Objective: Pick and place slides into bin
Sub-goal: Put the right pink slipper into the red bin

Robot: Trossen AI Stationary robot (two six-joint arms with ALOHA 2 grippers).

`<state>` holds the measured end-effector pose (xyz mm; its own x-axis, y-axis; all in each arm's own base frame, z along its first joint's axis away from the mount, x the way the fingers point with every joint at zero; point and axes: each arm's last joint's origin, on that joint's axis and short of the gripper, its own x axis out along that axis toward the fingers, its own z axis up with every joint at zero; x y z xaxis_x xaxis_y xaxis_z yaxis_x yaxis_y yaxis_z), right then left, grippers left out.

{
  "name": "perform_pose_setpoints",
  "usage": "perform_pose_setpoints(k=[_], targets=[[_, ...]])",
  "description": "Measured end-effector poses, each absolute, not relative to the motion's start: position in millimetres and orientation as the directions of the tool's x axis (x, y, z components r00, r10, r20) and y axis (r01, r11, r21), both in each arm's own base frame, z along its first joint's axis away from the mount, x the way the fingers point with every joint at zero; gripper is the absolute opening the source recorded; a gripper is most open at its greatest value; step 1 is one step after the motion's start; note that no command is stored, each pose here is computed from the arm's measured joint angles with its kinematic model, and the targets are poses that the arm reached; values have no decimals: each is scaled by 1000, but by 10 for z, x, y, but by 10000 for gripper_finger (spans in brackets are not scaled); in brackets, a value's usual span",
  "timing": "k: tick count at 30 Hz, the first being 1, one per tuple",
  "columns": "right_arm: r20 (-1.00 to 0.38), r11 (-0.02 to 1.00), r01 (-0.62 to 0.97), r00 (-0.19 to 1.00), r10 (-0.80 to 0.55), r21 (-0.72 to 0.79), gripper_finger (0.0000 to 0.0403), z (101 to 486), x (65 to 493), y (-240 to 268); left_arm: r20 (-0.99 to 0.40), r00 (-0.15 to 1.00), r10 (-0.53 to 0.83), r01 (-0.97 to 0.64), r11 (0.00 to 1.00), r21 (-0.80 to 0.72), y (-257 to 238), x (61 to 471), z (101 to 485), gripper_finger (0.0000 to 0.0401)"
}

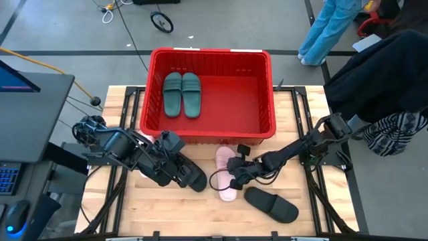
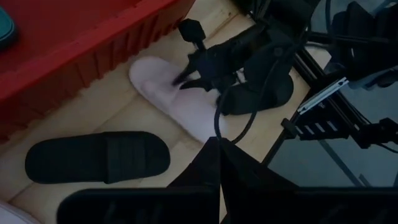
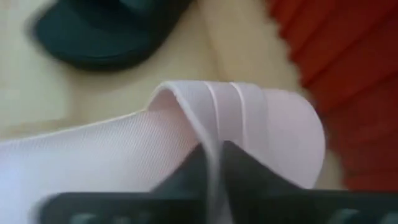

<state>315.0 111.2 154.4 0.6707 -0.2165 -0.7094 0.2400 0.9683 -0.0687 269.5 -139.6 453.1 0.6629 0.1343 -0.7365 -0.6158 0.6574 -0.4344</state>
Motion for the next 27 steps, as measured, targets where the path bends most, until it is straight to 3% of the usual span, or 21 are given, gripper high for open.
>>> perform_pose_setpoints(k=[2, 4, 7, 9, 13, 15, 18, 22, 27], targets=[[-714, 983, 177, 694, -96, 39, 17, 1679, 3121, 1144, -735, 665, 131, -614, 656, -438, -1398, 2697, 4533, 5], [-671, 982, 67, 738, 69, 174, 20, 1918, 3070, 1203, -731, 673, 114, -605, 654, -455, -1407, 2706, 4542, 9], [-489, 953, -55, 848, 202, 298, 16, 2438, 2934, 1240, -721, 687, 95, -592, 648, -479, -1419, 2722, 4555, 20], [-332, 953, -116, 920, 209, 279, 9, 2823, 2794, 1163, -714, 694, 89, -586, 646, -489, -1426, 2727, 4564, 25], [-46, 984, 46, 998, -39, 172, 11, 3494, 2407, 810, -722, 690, 58, -577, 646, -500, -1434, 2728, 4565, 27], [52, 973, 217, 974, -222, 77, 9, 3756, 2211, 605, -723, 689, 46, -565, 659, -497, -1431, 2716, 4574, 23], [114, 864, 496, 866, -487, -83, 9, 3991, 2044, 326, -704, 709, 35, -537, 674, -507, -1405, 2681, 4655, 11], [97, 753, 630, 775, -624, -191, 9, 3999, 2116, -6, -656, 753, 58, -496, 706, -506, -1307, 2652, 4809, 5], [-116, 746, 605, 750, -651, -279, 9, 3573, 2502, -401, -613, 781, 117, -481, 739, -472, -1147, 2658, 4926, 22]])
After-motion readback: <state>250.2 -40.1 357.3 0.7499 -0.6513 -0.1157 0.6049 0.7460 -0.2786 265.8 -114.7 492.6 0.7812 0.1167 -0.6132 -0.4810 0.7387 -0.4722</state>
